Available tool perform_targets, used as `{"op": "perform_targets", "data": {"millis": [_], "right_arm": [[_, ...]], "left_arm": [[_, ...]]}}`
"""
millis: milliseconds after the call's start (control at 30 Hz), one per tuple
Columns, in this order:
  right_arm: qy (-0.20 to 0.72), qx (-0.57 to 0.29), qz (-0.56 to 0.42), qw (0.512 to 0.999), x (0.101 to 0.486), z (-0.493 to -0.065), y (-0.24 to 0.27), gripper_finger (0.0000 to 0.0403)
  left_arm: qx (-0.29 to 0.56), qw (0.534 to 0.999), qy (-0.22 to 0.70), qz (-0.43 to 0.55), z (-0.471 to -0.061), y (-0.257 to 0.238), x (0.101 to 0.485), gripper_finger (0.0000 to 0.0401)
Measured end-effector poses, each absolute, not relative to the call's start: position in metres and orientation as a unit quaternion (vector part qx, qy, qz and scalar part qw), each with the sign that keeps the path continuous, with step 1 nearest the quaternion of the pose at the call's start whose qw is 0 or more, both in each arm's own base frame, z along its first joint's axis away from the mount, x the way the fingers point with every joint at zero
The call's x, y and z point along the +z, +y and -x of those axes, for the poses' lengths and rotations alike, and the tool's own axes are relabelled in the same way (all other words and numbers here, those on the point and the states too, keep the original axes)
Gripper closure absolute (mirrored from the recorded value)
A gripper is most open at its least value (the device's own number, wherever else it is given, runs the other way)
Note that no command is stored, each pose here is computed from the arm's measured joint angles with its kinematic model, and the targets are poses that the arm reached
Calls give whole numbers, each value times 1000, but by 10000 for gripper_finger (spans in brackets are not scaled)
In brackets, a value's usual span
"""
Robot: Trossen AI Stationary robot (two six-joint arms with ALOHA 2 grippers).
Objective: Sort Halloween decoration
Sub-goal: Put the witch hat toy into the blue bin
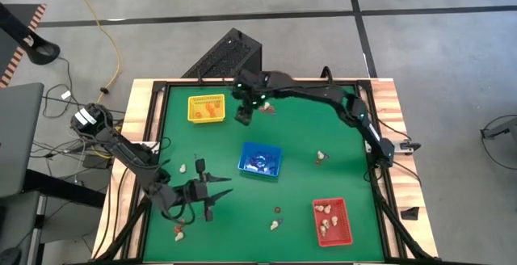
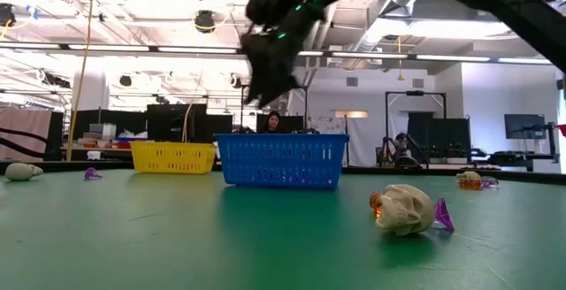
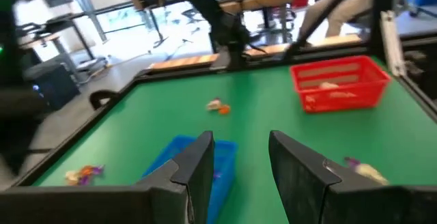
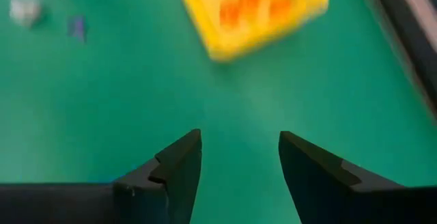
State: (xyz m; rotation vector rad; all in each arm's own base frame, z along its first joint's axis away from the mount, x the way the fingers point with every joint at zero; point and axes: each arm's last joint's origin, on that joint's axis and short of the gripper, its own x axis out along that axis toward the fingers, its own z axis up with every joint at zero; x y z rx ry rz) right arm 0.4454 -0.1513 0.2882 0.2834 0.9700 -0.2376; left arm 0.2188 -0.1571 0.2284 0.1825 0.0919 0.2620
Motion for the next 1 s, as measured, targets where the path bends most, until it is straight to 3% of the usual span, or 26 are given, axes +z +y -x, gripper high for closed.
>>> {"op": "perform_targets", "data": {"millis": [200, 333, 467, 600, 733, 867, 1000], "right_arm": [[563, -98, -164, 804, 317, -385, -130, 179], [564, -108, -155, 804, 322, -338, -77, 179], [476, -130, -129, 860, 307, -273, -15, 179], [328, -130, -146, 924, 271, -217, 35, 179], [199, -105, -172, 959, 233, -180, 61, 179], [132, -111, -171, 970, 221, -161, 65, 179], [112, -109, -172, 973, 228, -157, 64, 179]], "left_arm": [[166, 980, 42, -97, -239, -127, 232, 269], [151, 983, 49, -88, -251, -107, 230, 269], [117, 989, 66, -55, -255, -101, 225, 269], [88, 994, 62, -26, -256, -106, 228, 269], [85, 993, 76, 18, -259, -116, 239, 269], [161, 969, 185, 33, -253, -119, 244, 269], [258, 908, 316, 98, -235, -107, 246, 269]]}}
